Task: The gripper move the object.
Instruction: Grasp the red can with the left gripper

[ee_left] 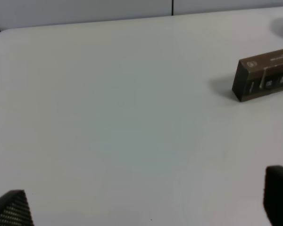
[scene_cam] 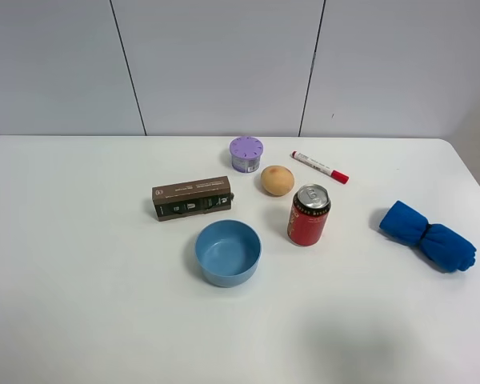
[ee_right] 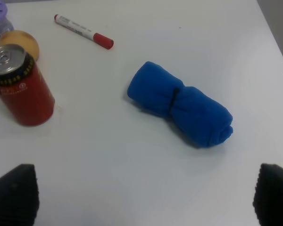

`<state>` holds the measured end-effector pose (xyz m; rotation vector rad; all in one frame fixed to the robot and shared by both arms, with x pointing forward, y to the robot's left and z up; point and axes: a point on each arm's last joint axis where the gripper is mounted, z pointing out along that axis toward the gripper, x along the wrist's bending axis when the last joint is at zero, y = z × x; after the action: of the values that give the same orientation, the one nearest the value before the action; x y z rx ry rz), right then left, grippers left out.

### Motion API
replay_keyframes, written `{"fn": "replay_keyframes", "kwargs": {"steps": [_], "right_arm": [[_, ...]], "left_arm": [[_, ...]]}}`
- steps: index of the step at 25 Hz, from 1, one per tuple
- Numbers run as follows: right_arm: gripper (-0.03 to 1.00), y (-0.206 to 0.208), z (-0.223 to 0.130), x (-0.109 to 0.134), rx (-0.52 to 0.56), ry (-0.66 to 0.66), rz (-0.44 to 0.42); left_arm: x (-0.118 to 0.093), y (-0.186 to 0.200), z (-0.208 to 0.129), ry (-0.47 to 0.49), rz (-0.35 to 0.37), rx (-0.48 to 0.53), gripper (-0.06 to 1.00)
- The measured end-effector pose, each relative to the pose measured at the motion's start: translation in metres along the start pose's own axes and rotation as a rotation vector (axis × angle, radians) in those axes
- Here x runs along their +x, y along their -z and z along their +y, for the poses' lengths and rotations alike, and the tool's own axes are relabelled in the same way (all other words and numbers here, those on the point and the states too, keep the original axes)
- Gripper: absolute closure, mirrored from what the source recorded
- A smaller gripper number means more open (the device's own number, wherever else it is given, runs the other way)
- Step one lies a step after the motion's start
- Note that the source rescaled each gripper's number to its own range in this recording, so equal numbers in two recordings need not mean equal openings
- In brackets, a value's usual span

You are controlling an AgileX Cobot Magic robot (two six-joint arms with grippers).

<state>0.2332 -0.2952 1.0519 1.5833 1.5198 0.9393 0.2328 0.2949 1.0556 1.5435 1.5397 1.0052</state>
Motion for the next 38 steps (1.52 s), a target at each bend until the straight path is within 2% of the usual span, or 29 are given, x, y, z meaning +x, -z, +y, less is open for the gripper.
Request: {"fn": "replay_keyframes", "kwargs": {"steps": [29, 34, 38], "right_arm": [[-0.03, 0.0, 0.0, 0.0, 0.0, 0.0, 0.0], [-0.03, 0.0, 0.0, 0.0, 0.0, 0.0, 0.0], [-0.03, 0.0, 0.0, 0.0, 0.0, 0.0, 0.0]], "left_arm": [[0.0, 0.0, 0.0, -0.014, -0.003, -0.001, -0.06], [-0.003, 0.005, 0.02, -0.074, -0.048, -0.002, -0.06], [-0.008, -0.005, 0.049, -0.091, -0.138, 0.059, -0.06]]}}
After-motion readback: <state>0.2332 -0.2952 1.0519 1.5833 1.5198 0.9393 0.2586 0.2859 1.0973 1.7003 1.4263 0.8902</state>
